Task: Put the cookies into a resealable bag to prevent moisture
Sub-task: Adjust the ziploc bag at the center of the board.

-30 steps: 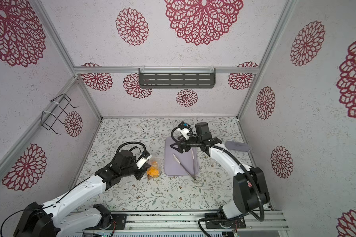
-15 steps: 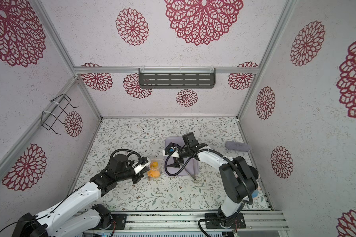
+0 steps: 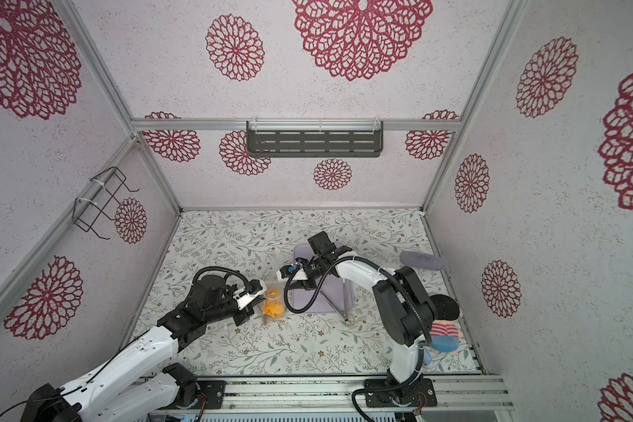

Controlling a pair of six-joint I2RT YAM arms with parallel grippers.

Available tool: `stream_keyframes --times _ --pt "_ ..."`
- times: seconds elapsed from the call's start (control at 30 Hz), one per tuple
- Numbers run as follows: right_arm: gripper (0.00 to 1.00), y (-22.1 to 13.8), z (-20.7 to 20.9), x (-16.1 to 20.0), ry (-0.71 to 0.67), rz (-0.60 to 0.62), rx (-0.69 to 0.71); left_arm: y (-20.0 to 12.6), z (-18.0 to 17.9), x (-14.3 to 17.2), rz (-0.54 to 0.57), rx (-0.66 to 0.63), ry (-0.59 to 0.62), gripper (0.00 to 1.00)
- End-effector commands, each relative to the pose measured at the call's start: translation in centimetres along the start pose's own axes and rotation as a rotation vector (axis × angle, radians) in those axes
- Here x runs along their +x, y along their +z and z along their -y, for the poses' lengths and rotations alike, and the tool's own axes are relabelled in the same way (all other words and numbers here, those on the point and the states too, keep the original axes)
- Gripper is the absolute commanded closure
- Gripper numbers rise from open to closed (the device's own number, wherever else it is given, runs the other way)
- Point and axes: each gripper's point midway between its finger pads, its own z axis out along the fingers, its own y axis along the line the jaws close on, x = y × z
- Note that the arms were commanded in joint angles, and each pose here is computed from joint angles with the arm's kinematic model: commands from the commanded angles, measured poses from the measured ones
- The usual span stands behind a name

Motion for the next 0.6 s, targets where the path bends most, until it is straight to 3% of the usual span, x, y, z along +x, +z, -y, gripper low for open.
stream_keyframes --times 0.0,0.1,0.27,0.57 --pt "0.80 -2.0 -0.3 -1.1 0.004 -0.019 0.003 -0.4 -1.1 -0.9 0.043 -0.056 0.043 1.00" --pt "1.00 -2.8 -0.3 -1.2 0.009 -0.036 0.022 -0.5 -1.2 -0.9 0.045 -0.070 0.048 1.00" --pt "1.00 -3.6 -0.3 -1.7 0.036 -0.083 0.037 -0.6 -1.8 -0.4 0.028 -0.105 0.059 1.00" --pt "1.00 -5.7 -0.3 0.7 0.148 -0.231 0.125 0.2 -2.8 1.7 -0.042 -0.143 0.015 1.00"
